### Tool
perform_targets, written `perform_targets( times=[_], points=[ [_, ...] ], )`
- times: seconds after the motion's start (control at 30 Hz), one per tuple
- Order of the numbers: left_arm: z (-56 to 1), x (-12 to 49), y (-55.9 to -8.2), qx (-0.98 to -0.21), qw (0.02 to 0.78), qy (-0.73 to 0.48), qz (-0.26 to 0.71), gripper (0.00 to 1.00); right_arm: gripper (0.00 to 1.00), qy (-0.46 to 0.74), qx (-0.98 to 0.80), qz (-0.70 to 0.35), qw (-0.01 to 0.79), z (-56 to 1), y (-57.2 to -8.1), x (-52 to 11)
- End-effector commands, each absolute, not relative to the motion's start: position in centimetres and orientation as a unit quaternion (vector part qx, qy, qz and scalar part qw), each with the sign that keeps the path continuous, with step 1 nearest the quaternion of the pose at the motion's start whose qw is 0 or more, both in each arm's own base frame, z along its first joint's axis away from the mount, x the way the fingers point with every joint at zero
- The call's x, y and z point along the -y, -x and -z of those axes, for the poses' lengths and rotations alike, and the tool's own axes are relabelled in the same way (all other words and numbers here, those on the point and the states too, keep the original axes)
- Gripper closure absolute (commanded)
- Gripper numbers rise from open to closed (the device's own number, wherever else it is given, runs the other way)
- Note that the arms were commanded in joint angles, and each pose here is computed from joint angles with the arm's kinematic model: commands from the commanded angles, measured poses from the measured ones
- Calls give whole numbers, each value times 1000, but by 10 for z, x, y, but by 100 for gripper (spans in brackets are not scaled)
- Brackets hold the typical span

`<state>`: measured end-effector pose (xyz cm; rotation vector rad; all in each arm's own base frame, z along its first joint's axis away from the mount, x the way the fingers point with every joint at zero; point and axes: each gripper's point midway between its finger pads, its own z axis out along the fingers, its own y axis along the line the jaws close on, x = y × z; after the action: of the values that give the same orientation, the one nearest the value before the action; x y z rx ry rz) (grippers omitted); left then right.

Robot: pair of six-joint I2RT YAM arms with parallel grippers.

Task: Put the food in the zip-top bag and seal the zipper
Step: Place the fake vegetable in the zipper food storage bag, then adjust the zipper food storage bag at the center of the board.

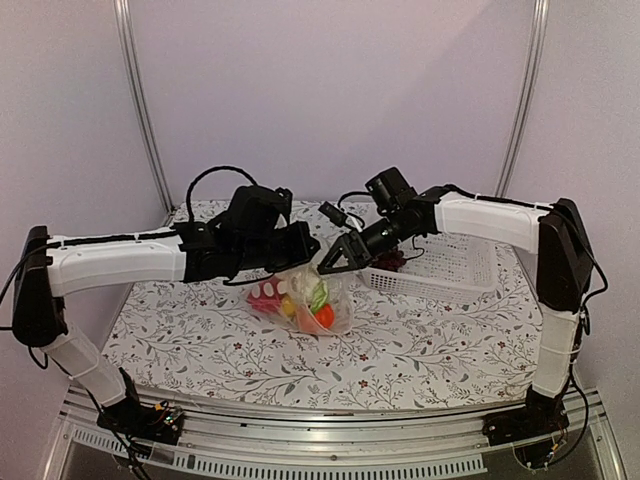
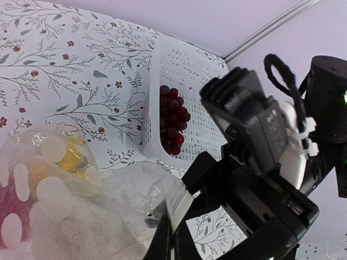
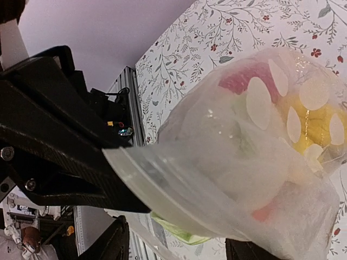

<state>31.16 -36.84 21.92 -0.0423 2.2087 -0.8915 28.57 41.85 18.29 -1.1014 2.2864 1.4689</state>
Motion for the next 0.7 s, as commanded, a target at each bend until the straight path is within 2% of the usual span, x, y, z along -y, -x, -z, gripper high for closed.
perform_targets(
  times=[0.0, 0.1, 0.2, 0.43, 0.57, 0.67],
  points=[
    [-232, 353, -313, -856, 391, 22, 338, 100, 33, 449, -737, -469, 191, -229, -278, -404],
    [-227, 344, -317, -865, 391, 17, 315, 100, 31, 519, -701, -434, 225, -238, -262, -386],
    [-223, 333, -322, -873, 391, 9, 293, 100, 33, 590, -661, -394, 243, -234, -244, -369],
    [-212, 319, -329, -889, 376, -5, 261, 100, 33, 769, -542, -241, 239, -188, -185, -363],
    [-210, 321, -329, -892, 369, -15, 260, 100, 25, 814, -502, -159, 245, -160, -170, -368],
    [-206, 325, -327, -895, 360, -22, 263, 100, 25, 822, -493, -113, 263, -147, -178, -376]
  ],
)
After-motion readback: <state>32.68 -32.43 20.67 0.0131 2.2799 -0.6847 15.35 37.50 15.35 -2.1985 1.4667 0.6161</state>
